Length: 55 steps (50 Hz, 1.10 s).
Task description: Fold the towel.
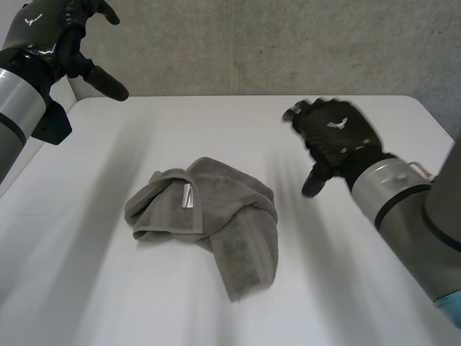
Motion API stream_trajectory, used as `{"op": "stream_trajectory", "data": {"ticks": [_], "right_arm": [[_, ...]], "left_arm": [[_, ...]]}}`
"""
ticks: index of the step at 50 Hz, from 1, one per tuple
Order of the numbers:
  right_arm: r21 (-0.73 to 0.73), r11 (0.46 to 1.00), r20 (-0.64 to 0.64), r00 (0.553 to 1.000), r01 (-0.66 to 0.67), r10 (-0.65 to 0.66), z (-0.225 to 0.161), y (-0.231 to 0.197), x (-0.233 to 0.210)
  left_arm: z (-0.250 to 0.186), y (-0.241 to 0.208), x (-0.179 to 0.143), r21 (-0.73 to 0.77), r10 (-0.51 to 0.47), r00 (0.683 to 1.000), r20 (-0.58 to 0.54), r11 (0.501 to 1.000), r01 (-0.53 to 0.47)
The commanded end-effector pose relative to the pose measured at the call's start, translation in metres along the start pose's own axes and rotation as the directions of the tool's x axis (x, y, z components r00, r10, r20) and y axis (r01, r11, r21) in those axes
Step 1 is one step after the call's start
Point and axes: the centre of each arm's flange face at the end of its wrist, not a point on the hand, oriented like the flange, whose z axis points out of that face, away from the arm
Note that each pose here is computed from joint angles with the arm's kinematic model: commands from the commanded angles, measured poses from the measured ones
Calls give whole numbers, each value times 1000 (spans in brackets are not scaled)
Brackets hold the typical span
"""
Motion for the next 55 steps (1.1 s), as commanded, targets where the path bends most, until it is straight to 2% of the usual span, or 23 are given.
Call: {"op": "stream_trajectory", "data": {"ticks": [1, 5, 15, 22, 44, 47, 48, 49, 51, 52, 53, 54, 55], "right_arm": [[43, 998, -175, 983, -50, 57, 1, -13, 26], [40, 998, -235, 970, -53, 62, 2, -14, 33], [97, 987, -275, 949, -130, 152, -2, -24, 48], [133, 982, -302, 938, -134, 169, -4, -33, 60], [121, 986, -287, 947, -116, 147, -4, -33, 56], [65, 994, -218, 971, -86, 98, -5, -29, 47], [16, 999, -155, 987, -51, 53, -7, -26, 40], [16, 999, -154, 987, -50, 52, -7, -26, 40], [-122, 992, 18, 999, 41, -39, -11, -8, 22], [-123, 992, 19, 999, 41, -39, -11, -8, 22], [-203, 975, 116, 991, 86, -63, -12, 7, 11], [-259, 959, 207, 976, 118, -64, -16, 18, -2], [-260, 958, 208, 976, 118, -64, -16, 18, -2]], "left_arm": [[-7, 0, 4, -67, 55, 998, 6, 996, -54], [-11, 2, 6, -108, 54, 999, 7, 993, -53], [-23, 3, 12, -218, 40, 999, 6, 975, -38], [-20, 15, 11, -272, 35, 999, 11, 962, -30], [-22, 17, 15, -272, 33, 999, -9, 962, -34], [-22, 22, 19, -280, 27, 999, -29, 959, -35], [-23, 24, 26, -279, 28, 998, -55, 959, -43], [-23, 24, 26, -279, 28, 998, -55, 959, -43], [-24, 30, 33, -288, 40, 995, -89, 956, -64], [-24, 41, 39, -311, 65, 989, -131, 945, -103], [-24, 54, 46, -336, 101, 976, -191, 928, -162], [-24, 54, 46, -337, 102, 976, -192, 927, -163], [-26, 64, 54, -343, 149, 954, -259, 910, -235]]}}
